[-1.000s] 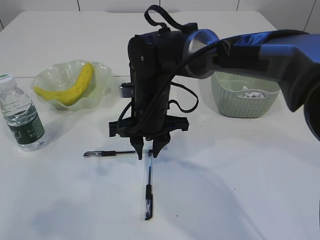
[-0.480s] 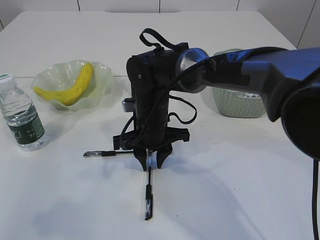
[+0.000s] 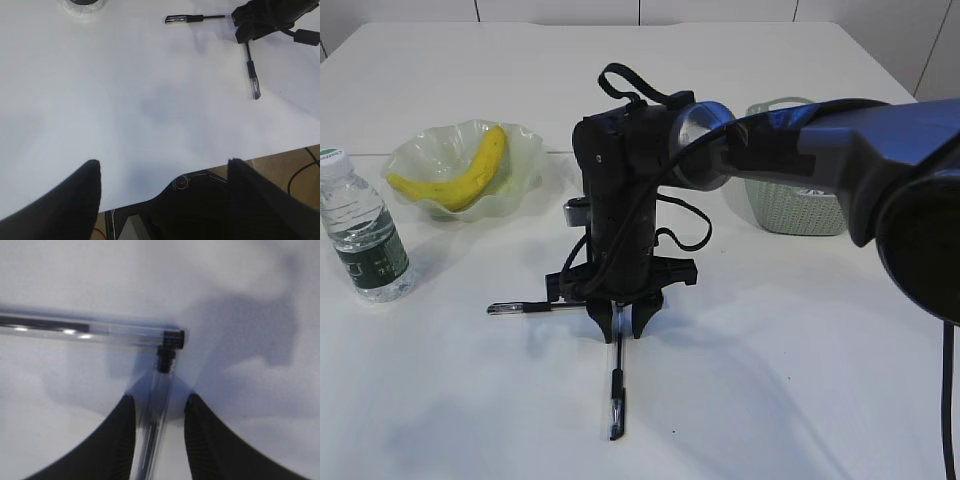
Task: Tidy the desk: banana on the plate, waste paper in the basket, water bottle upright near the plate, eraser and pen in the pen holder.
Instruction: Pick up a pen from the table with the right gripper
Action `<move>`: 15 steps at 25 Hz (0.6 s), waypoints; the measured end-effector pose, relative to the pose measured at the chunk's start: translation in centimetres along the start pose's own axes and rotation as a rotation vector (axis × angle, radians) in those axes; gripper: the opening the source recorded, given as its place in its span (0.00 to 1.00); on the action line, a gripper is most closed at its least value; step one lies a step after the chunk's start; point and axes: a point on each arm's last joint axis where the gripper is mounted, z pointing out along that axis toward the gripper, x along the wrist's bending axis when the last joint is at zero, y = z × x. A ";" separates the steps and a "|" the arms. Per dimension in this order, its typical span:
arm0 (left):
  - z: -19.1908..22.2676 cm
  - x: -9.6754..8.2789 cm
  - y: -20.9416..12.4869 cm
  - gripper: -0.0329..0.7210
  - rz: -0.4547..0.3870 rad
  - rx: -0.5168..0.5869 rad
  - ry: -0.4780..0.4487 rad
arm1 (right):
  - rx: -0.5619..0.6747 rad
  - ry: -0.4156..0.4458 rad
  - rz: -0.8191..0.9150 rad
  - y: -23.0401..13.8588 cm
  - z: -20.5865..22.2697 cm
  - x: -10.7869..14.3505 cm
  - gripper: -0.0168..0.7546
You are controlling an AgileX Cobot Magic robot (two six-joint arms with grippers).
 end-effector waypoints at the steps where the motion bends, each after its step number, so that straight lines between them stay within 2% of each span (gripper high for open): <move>1: 0.0 0.0 0.0 0.79 0.000 0.000 0.000 | -0.001 0.000 0.000 0.0 0.0 0.0 0.34; 8: 0.0 0.0 0.0 0.79 0.000 0.000 0.000 | -0.005 0.001 -0.001 0.0 0.0 0.0 0.32; 15: 0.0 0.0 0.0 0.79 0.000 0.000 0.000 | -0.008 0.000 -0.002 0.1 0.0 0.0 0.09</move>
